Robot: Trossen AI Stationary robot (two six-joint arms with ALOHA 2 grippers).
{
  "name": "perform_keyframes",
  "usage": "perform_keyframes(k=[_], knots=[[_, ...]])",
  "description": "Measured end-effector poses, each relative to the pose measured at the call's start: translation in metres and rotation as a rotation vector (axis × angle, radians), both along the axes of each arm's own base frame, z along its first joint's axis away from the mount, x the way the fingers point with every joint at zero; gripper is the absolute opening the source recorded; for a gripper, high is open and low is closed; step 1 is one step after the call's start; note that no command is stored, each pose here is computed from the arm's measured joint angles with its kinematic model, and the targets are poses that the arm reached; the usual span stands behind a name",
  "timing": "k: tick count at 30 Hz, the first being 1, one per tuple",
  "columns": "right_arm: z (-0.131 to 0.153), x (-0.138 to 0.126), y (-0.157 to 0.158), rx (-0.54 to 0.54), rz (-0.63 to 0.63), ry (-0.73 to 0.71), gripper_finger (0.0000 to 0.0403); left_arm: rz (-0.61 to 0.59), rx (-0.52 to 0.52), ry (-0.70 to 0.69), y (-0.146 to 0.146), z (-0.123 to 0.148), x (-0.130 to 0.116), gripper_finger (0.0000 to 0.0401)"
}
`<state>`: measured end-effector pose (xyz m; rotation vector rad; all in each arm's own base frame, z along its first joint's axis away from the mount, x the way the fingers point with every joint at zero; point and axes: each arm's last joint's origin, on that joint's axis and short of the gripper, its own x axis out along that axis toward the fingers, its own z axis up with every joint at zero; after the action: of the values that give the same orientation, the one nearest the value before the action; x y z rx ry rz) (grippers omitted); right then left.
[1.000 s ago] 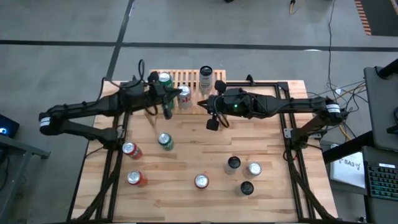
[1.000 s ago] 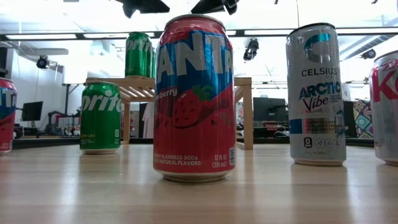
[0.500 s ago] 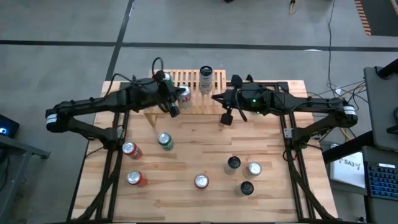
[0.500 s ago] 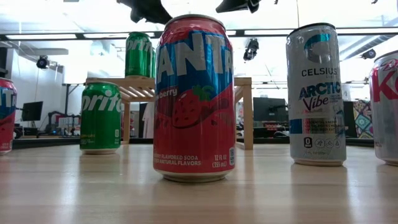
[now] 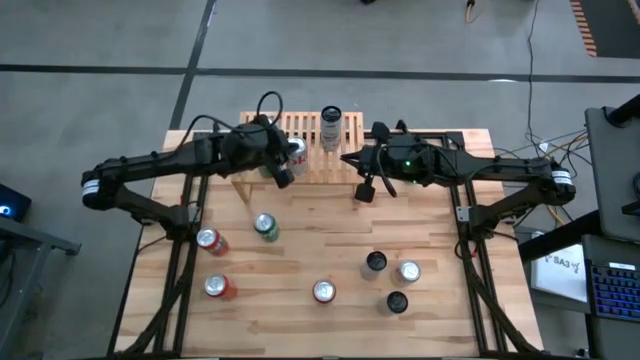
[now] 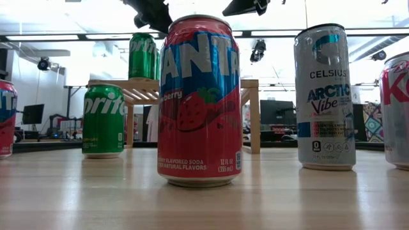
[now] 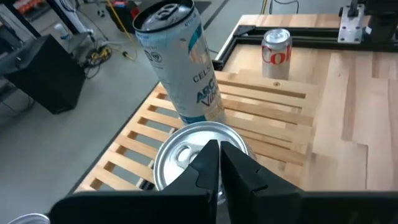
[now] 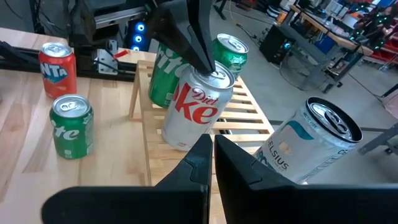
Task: Place canned beverage on shelf
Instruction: Adjust the soda cans
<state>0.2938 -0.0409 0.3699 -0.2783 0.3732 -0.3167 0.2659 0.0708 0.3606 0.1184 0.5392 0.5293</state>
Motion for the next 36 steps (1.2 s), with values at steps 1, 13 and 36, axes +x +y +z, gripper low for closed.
perform_keyframes(k=[1,13,36], knots=[[0.0,0.0,0.0,0.0,0.0,0.0,0.0009,0.0,-0.005,0.002,-0.0006,0.0006,0.0003,0.0],[-0.0004,0.0003,0.0,0.006,-0.002,-0.001,0.0009,-0.014,-0.051,0.013,-0.007,0.0046,-0.0015,0.0],[-0.0023,0.0005,-0.0001,0.047,-0.017,-0.01,0.0009,-0.035,-0.018,0.031,-0.0079,0.0098,-0.0059,0.0]])
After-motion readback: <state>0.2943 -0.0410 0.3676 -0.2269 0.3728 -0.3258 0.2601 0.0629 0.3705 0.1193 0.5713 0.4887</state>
